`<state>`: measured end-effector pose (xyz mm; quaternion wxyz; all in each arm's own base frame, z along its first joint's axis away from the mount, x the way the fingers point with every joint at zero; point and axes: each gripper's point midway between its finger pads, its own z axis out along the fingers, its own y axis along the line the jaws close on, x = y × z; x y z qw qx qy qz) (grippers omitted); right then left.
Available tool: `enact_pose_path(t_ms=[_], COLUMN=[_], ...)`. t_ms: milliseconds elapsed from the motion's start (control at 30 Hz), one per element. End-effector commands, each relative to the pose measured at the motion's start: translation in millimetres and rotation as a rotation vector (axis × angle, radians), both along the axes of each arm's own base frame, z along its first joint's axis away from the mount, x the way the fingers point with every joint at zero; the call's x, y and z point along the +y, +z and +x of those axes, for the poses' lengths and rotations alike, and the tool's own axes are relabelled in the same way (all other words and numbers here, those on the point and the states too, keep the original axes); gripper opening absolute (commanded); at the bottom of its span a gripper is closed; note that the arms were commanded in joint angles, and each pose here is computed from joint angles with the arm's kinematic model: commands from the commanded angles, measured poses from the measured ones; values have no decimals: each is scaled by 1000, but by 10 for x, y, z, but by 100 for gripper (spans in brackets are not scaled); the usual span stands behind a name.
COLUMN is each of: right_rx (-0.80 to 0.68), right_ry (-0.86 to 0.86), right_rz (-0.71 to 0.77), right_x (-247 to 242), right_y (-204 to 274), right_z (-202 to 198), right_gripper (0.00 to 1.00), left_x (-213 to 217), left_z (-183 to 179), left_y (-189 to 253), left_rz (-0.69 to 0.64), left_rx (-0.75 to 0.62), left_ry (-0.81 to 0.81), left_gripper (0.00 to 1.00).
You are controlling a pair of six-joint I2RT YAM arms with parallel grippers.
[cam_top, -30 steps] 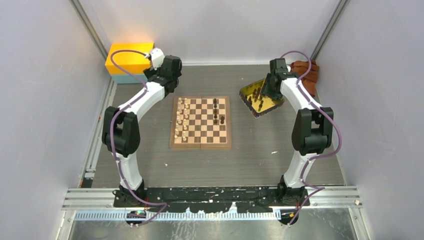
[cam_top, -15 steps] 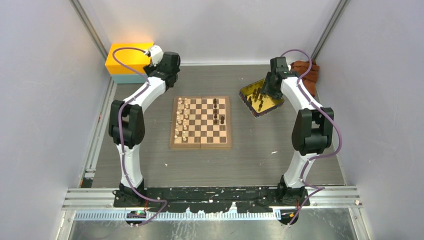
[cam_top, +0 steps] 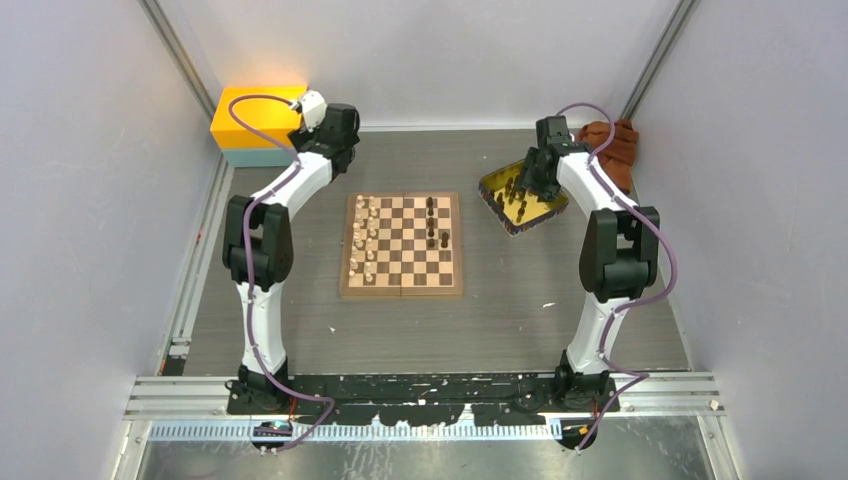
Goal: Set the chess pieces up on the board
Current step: Pick up the chess piece from the storage box.
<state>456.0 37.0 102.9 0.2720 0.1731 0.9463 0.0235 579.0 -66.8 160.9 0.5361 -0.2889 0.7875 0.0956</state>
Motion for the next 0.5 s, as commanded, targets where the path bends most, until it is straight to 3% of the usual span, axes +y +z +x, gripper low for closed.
enact_pose_path(t_ms=[0, 467], right_rx=[-60, -32], right_ry=[15, 19], right_rz=[13, 11], right_x=[89, 134], right_y=[138, -88], right_z=[181, 223], right_gripper=[54, 53], left_x=[51, 131], left_z=[160, 159], left_y=[321, 278], left_rz=[-27, -44], left_rx=[-103, -101], left_ry=[15, 13], left_gripper=[97, 96])
